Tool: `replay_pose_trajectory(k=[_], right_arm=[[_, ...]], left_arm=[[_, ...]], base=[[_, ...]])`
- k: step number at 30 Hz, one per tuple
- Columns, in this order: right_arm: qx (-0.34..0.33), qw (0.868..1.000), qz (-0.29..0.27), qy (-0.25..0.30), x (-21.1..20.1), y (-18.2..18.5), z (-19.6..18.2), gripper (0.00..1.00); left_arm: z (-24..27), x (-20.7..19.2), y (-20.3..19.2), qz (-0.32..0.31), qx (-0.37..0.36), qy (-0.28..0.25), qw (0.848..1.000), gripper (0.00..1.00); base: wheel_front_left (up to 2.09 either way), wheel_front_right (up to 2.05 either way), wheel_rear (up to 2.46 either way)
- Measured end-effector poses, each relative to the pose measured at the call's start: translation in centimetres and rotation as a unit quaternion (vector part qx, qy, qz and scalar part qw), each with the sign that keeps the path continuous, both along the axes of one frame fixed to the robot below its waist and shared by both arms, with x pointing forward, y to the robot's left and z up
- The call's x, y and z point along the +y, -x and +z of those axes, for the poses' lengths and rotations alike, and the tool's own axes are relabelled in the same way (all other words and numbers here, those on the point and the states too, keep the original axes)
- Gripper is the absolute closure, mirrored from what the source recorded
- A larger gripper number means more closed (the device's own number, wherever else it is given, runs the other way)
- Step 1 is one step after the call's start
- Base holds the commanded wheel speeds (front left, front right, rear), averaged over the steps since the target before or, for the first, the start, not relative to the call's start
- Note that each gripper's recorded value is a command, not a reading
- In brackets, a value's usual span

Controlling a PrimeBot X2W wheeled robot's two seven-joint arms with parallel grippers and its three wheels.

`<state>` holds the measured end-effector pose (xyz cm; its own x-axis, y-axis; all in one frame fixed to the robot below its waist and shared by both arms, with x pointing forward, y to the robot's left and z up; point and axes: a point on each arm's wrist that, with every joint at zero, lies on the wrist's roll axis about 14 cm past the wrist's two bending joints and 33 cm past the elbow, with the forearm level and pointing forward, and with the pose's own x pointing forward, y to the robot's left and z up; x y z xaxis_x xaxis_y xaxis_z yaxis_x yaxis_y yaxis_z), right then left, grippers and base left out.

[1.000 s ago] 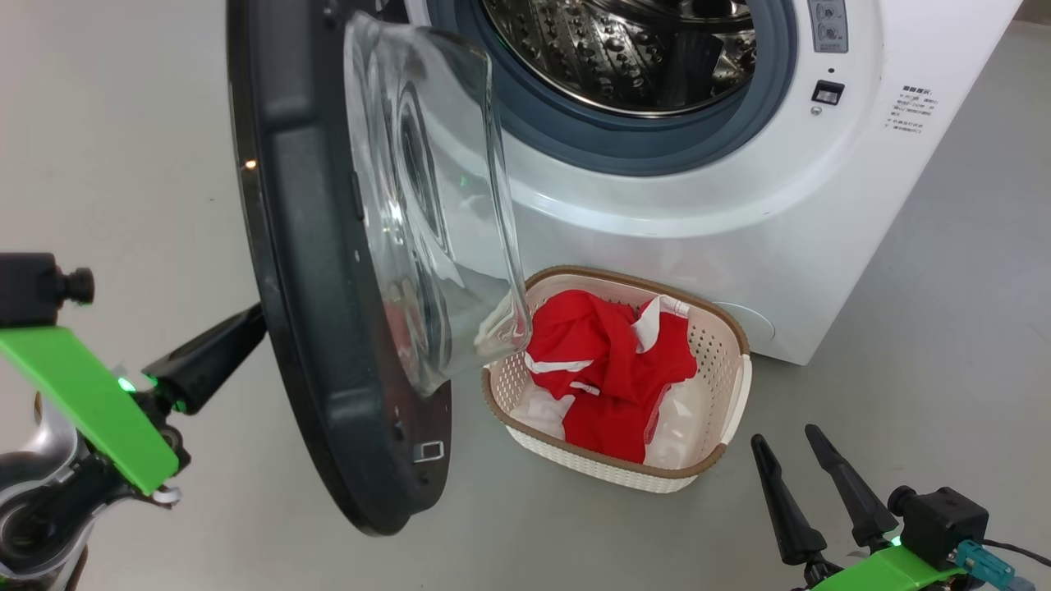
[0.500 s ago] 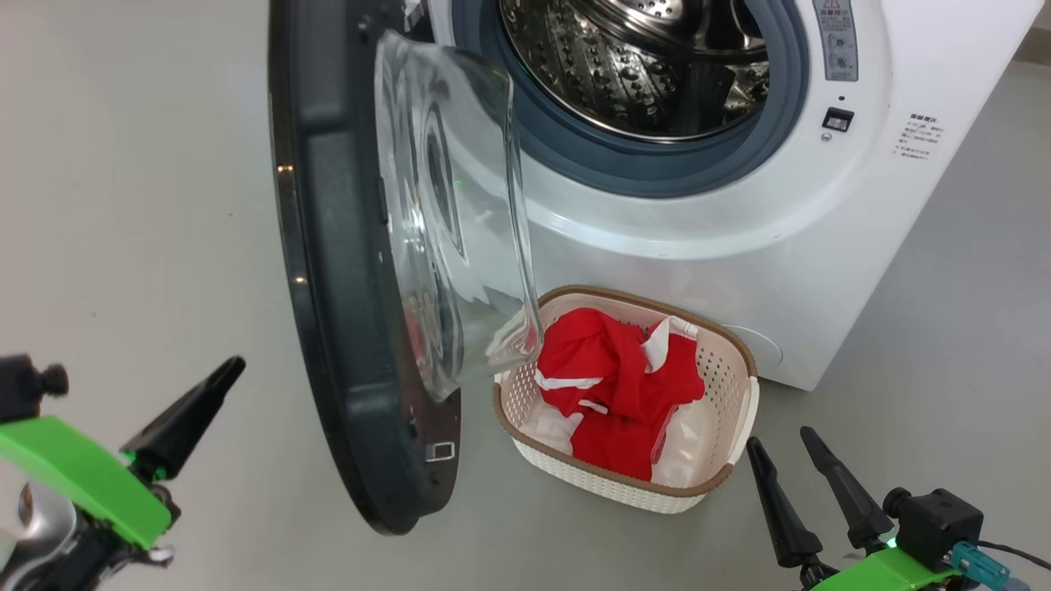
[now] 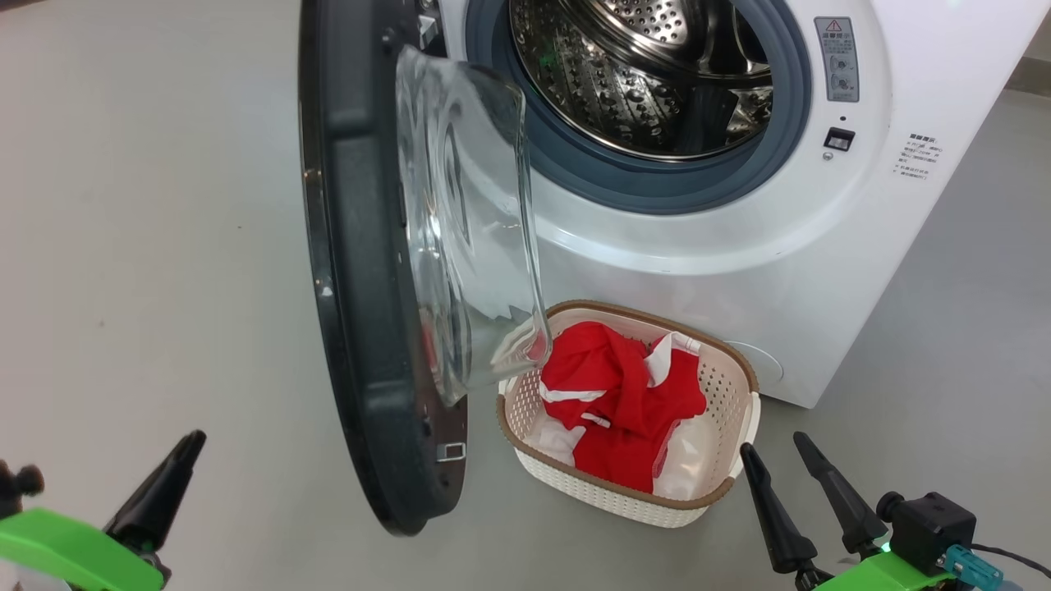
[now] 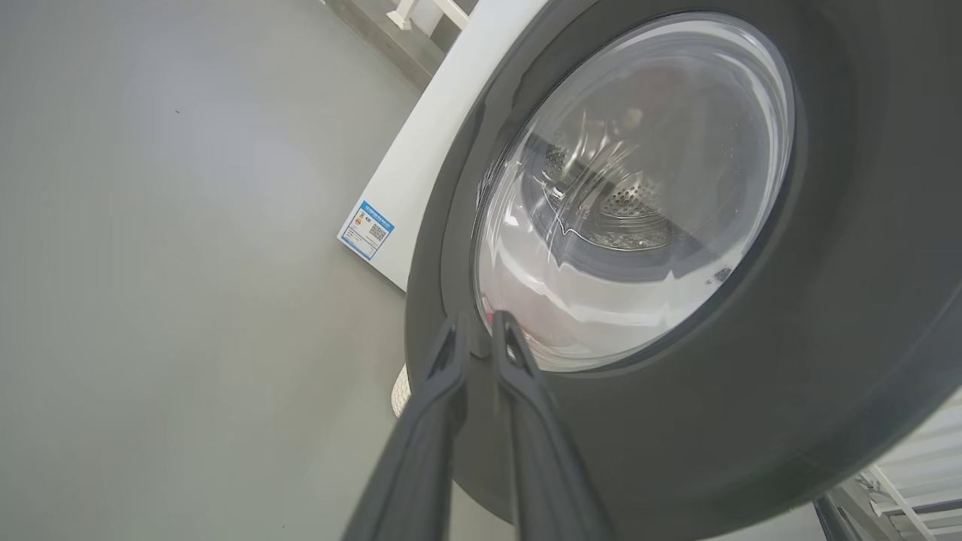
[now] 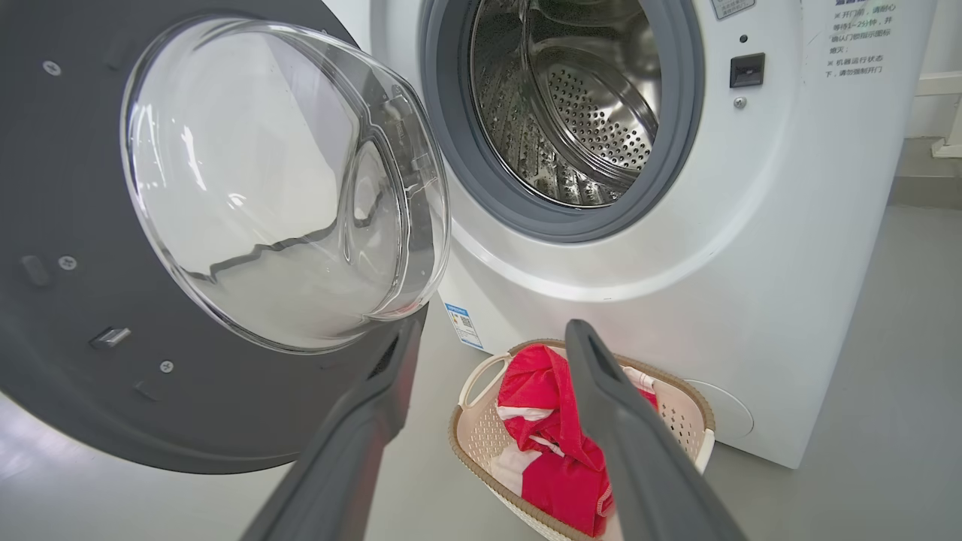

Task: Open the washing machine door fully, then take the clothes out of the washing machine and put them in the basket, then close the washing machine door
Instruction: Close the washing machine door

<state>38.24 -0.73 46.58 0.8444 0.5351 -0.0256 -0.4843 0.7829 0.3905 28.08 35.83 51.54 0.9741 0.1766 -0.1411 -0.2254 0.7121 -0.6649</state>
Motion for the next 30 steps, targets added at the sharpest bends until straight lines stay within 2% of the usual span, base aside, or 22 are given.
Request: replay_pose_trajectory(k=[1, 14, 20, 30], right_arm=[[0.0, 1.0, 0.0, 0.0, 0.0, 0.0, 0.0, 0.0], [0.007, 1.0, -0.003, 0.005, -0.4, 0.4, -0.5, 0.0], [0.006, 1.0, -0.009, 0.006, -0.8, 0.2, -0.5, 0.0], [0.002, 1.0, -0.022, 0.009, -1.7, -0.4, -0.4, 0.0]], left_arm=[[-0.3, 0.0, 0.2, 0.005, 0.001, 0.002, 1.0, 0.0], [-5.2, 0.1, 2.7, 0.071, 0.028, 0.009, 0.997, 0.0], [-6.6, -0.1, 3.1, 0.076, 0.046, -0.022, 0.996, 0.0], [-5.1, 1.0, 3.6, 0.129, 0.008, -0.07, 0.989, 0.0]], base=[[0.0, 0.0, 0.0], [0.0, 0.0, 0.0], [0.0, 0.0, 0.0], [0.0, 0.0, 0.0]])
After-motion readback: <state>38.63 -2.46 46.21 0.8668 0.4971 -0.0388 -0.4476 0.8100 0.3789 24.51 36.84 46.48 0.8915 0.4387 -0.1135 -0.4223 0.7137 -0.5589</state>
